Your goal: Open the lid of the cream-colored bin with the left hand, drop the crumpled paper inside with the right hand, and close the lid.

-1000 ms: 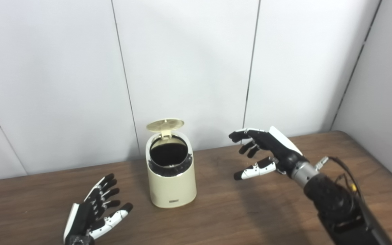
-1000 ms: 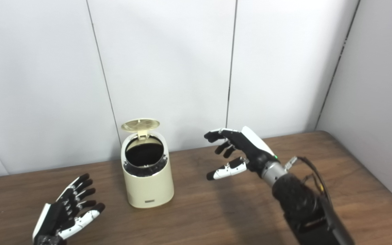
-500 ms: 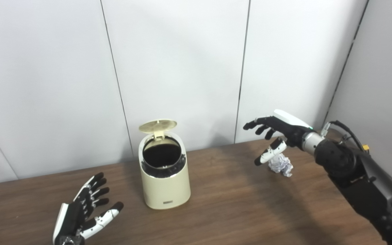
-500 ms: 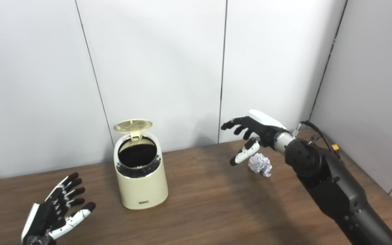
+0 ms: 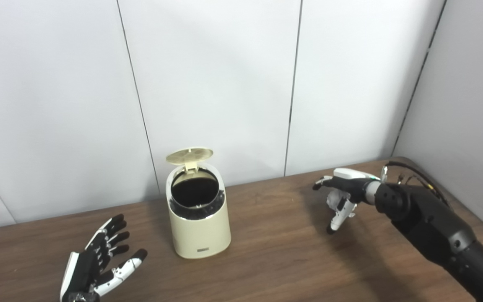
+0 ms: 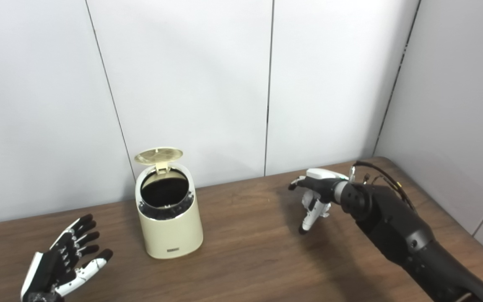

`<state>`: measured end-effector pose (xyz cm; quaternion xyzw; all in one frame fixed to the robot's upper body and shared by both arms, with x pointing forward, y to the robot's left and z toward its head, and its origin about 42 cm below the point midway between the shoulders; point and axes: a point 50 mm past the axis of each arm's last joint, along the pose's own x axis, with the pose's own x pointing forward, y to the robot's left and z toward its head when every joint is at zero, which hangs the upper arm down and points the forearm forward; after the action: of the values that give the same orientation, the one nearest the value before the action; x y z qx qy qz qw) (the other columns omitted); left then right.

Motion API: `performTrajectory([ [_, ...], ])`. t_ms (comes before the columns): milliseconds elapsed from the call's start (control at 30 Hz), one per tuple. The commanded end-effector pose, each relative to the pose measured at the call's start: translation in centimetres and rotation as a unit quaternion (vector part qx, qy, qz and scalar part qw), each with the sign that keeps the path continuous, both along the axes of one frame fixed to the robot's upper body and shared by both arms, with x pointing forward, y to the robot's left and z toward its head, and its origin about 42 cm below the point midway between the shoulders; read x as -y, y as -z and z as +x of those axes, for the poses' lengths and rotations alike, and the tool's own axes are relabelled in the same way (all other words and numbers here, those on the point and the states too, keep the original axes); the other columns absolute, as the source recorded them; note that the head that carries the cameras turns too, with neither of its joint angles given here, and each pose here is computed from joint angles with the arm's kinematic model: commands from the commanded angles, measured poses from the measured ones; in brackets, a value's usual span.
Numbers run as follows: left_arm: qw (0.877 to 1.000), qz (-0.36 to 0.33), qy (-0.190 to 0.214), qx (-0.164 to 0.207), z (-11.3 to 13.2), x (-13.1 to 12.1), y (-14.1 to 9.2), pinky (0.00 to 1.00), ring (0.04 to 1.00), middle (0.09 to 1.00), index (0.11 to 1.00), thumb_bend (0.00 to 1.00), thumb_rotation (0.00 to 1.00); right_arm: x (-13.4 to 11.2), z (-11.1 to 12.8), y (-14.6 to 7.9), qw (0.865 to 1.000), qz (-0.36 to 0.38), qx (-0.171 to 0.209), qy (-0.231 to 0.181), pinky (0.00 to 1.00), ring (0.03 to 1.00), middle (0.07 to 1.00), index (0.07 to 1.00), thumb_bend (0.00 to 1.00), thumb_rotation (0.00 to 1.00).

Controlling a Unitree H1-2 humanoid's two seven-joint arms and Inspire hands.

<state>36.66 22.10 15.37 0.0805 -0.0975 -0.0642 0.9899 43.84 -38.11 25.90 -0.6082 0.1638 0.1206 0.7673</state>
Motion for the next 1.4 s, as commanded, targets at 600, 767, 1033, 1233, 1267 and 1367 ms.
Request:
performTrajectory([
  [600,0.999,-0.007,-0.001,0.04,0.8,0.2,-1.8,0.76,0.826,0.871,0.909,0.61,0.06,2.9,0.9,-1.8,0.997,-0.007,0.066,0.049,0.75,0.884,0.934,0.866,0.79,0.13],
  [767,0.999,-0.011,0.001,0.039,0.7,0.1,-1.9,0.76,0.828,0.875,0.909,0.61,0.07,3.0,0.6,-2.0,0.996,0.009,0.07,0.058,0.71,0.854,0.912,0.84,0.78,0.06],
  [1033,0.999,-0.003,0.001,0.036,0.7,0.1,-1.8,0.77,0.826,0.871,0.909,0.61,0.06,3.3,0.5,-1.9,0.996,0.001,0.074,0.056,0.59,0.646,0.713,0.71,0.71,0.0],
  [1233,0.999,-0.002,0.0,0.035,0.7,0.1,-1.9,0.75,0.822,0.866,0.902,0.63,0.08,2.9,0.3,-1.2,0.993,0.006,0.1,0.059,0.49,0.449,0.522,0.515,0.53,0.0],
  [1267,0.999,-0.002,0.0,0.035,0.6,0.1,-1.9,0.74,0.821,0.866,0.902,0.63,0.09,2.8,0.3,-1.1,0.992,0.01,0.108,0.056,0.47,0.43,0.517,0.516,0.52,0.0],
  [1367,0.999,-0.005,0.003,0.034,0.6,0.2,-1.8,0.74,0.822,0.867,0.904,0.63,0.1,2.6,0.1,-0.8,0.991,0.02,0.121,0.051,0.43,0.4,0.5,0.53,0.51,0.0],
])
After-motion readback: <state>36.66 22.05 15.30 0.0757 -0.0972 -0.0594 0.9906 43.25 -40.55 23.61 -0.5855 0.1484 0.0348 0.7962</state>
